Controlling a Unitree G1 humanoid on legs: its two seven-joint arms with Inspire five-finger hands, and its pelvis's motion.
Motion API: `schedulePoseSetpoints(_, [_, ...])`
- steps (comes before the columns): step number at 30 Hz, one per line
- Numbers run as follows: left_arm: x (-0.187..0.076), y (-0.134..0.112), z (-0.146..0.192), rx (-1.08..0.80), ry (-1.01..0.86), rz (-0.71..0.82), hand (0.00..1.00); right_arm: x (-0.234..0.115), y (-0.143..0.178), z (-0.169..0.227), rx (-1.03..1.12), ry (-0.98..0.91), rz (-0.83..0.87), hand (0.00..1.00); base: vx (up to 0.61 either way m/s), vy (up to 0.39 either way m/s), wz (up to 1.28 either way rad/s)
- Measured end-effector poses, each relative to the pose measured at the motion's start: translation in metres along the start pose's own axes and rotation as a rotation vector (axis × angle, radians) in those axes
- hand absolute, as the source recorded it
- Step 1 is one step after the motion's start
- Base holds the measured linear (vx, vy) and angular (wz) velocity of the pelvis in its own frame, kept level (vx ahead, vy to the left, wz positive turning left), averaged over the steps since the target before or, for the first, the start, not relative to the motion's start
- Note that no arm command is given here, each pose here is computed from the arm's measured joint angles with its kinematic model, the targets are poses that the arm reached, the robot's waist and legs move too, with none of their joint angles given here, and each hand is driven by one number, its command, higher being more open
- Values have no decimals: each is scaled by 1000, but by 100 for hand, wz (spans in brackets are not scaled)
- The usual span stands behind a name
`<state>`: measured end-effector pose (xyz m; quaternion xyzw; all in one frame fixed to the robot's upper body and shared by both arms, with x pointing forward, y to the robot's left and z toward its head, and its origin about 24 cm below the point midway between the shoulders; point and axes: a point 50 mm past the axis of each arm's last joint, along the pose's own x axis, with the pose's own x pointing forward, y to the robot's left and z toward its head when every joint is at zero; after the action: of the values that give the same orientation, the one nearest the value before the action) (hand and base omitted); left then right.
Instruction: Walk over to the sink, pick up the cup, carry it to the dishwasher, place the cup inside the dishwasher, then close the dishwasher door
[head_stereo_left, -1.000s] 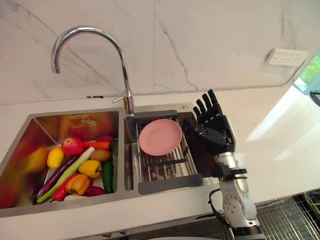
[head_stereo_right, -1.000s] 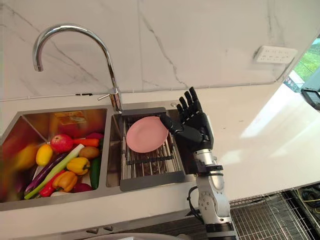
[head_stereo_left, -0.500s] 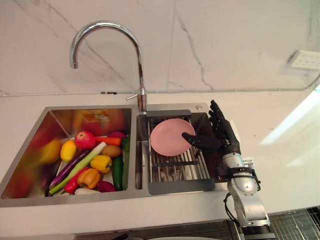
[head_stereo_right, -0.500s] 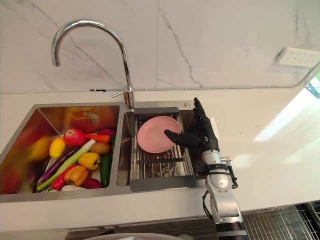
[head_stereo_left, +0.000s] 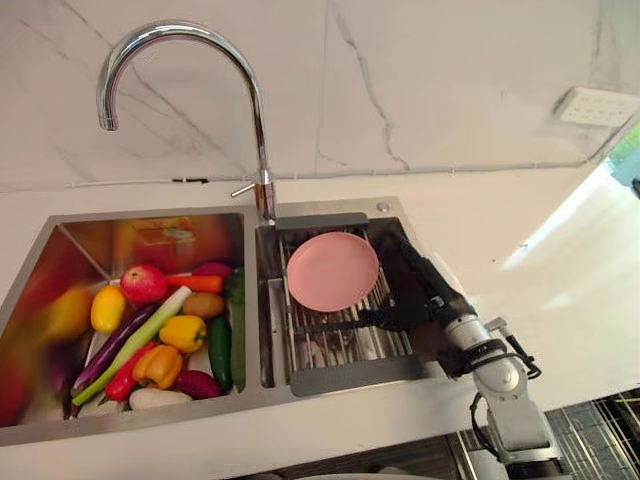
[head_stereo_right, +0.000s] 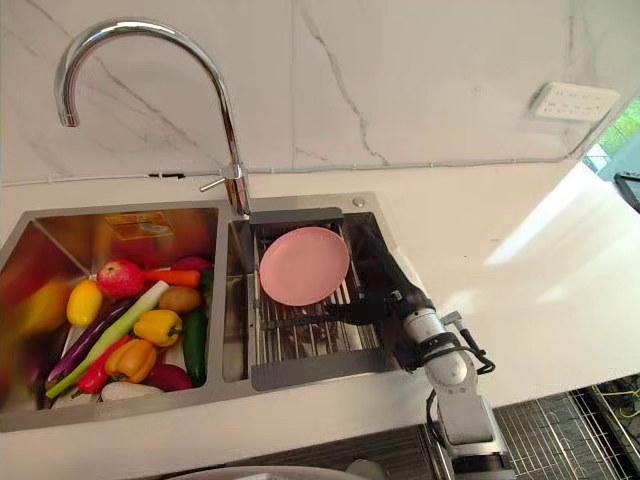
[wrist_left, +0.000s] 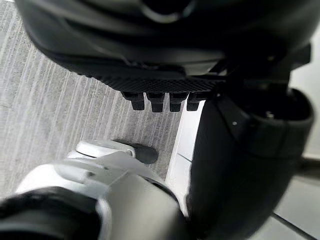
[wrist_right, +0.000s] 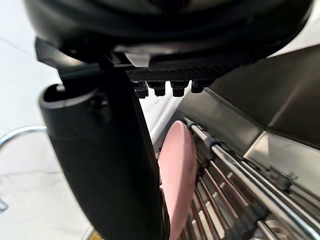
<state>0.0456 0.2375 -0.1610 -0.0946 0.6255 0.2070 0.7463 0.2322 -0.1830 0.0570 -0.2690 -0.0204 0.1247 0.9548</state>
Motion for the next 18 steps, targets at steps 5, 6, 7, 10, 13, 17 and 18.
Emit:
schedulePoseSetpoints(5, [0, 0, -1, -14, 10, 0, 100, 1, -2, 2, -113, -9, -49, 100, -15, -1, 1])
schedulePoseSetpoints(6, [0, 0, -2, -14, 11, 0, 100, 1, -2, 1, -136, -7, -56, 100, -62, 3, -5])
schedulePoseSetpoints(7, [0, 0, -2, -14, 12, 1, 100, 1, -2, 0, -147, -2, -61, 100, -65, 3, -4])
schedulePoseSetpoints(10, [0, 1, -2, -13, 13, 1, 100, 2, -3, -4, -178, 15, -75, 100, -69, 1, 1])
schedulePoseSetpoints(13, [0, 1, -2, -13, 14, 2, 100, 3, -2, -7, -215, 24, -90, 100, -62, -13, 11])
schedulePoseSetpoints(17, [0, 0, -2, -4, 12, 1, 100, 5, 1, -10, -296, 42, -65, 100, -53, -25, 15])
schedulePoseSetpoints(18, [0, 0, -2, 3, 9, 2, 100, 6, 2, -10, -307, 42, -57, 100, -57, -18, 0])
